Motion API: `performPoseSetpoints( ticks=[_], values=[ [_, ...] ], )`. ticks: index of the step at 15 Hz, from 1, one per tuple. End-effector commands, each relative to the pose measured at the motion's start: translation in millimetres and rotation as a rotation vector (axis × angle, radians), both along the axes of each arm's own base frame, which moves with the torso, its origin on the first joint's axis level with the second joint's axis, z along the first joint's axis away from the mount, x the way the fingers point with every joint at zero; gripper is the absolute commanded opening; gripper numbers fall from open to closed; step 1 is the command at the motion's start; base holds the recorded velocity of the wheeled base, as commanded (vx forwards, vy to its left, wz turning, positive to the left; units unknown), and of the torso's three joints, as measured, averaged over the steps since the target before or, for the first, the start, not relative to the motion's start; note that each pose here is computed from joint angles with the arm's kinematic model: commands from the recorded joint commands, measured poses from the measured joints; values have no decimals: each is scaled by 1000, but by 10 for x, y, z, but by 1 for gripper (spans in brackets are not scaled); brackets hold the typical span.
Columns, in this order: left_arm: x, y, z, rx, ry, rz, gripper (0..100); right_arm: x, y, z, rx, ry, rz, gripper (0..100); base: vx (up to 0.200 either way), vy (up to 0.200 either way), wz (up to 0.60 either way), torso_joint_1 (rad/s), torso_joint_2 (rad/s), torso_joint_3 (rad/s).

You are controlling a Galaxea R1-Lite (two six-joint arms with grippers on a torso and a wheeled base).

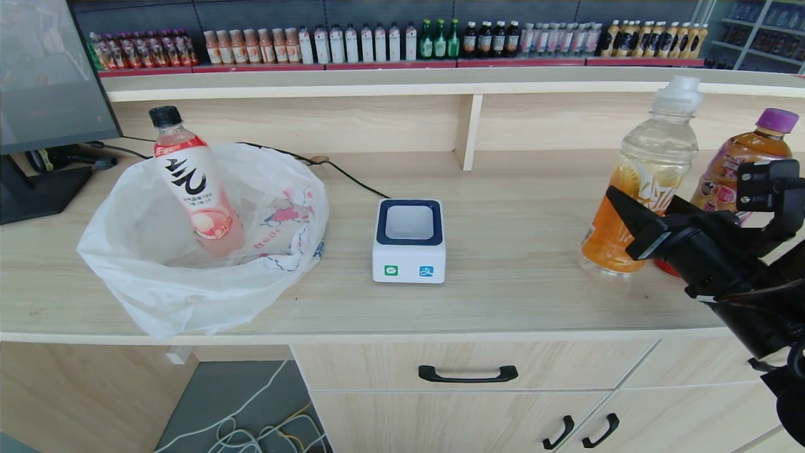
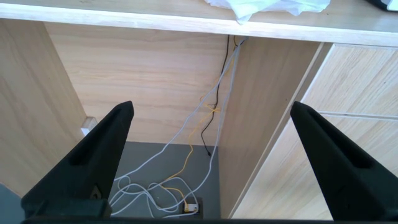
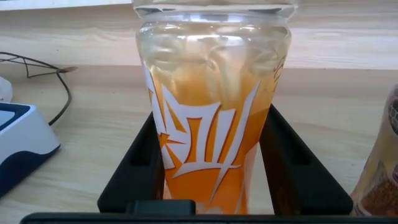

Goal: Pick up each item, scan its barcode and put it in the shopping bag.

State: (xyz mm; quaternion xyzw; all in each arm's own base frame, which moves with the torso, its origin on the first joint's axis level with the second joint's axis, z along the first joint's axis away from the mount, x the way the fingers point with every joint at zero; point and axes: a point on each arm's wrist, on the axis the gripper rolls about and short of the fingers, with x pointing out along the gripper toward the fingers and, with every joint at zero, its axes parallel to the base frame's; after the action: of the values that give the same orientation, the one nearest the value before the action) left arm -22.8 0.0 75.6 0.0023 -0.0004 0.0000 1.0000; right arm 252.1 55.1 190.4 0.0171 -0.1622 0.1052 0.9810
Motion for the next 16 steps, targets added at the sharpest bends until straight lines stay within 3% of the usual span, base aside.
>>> performPoseSetpoints(
  ticks=[1,16],
  values=[
    [0,0,0,0,-1,0,100,-35,2,52,4,-22,4,0,0,0,0,0,0,0],
    [0,0,0,0,-1,0,100,-468,61,277,27,-114,75,0,0,0,0,0,0,0]
  ],
)
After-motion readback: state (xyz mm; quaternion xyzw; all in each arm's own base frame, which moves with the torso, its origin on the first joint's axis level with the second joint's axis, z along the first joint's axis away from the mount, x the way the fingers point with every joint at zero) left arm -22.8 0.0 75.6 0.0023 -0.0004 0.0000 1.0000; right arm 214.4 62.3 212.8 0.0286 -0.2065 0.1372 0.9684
